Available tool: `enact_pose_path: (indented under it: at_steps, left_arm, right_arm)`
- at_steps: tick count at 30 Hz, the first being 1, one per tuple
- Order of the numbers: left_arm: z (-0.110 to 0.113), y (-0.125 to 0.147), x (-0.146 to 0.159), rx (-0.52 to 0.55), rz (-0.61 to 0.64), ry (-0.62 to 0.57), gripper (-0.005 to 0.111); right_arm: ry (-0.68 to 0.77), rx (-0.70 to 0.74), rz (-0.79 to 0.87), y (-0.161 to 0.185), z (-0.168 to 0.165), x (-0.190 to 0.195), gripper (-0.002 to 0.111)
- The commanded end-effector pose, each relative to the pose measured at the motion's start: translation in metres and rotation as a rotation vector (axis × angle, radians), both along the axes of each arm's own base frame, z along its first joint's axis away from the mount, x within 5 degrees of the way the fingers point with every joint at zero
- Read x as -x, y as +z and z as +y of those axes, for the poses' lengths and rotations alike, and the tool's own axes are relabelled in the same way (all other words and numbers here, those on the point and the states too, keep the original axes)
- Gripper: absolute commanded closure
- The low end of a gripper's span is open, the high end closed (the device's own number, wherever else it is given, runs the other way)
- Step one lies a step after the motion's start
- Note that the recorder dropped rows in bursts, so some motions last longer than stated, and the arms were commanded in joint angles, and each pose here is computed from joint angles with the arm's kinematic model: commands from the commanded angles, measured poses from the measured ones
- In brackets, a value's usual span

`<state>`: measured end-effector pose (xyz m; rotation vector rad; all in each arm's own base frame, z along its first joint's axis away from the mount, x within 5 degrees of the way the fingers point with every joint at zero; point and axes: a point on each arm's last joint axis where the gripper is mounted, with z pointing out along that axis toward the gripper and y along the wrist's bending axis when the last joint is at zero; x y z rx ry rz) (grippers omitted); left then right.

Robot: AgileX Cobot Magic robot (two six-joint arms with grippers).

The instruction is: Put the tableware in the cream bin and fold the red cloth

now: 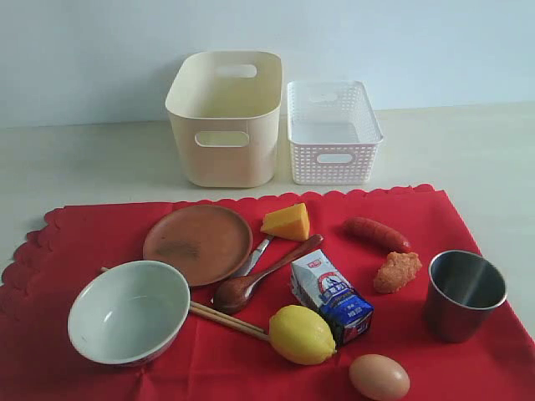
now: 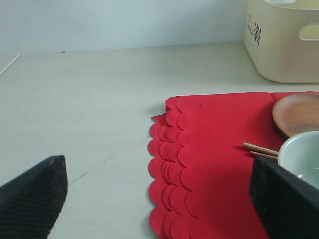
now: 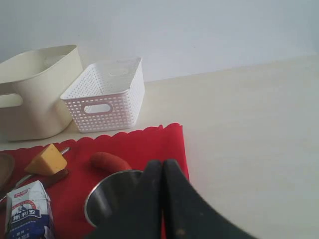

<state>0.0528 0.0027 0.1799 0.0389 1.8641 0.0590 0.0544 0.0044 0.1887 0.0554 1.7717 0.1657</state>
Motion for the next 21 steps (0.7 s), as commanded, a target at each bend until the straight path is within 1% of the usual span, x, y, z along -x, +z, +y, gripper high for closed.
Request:
enact_pose_path:
  at_steps: [1, 7, 10, 14, 21]
  left_arm:
    - [0.0, 0.0, 0.0, -0.002, -0.013, 0.001, 0.013]
    - [0.0, 0.0, 0.0, -0.002, -0.013, 0.001, 0.013]
    - [0.0, 0.0, 0.0, -0.002, -0.013, 0.001, 0.013]
    - [0.0, 0.0, 0.0, -0.002, -0.013, 0.001, 0.013]
    - [0.0, 0.0, 0.0, -0.002, -0.013, 0.001, 0.013]
  right_arm:
    - [-0.003, 0.008, -0.003, -0.001, 0.0, 0.0, 0.108]
    - [-0.004, 0.009, 0.025, -0.003, 0.0, -0.001, 0.108]
    - [-0.004, 0.009, 0.031, 0.005, 0.0, -0.003, 0.108]
    - [-0.004, 0.009, 0.032, 0.016, 0.0, -0.005, 0.108]
    - [-0.004, 0.011, 0.049, 0.049, 0.001, -0.017, 0.108]
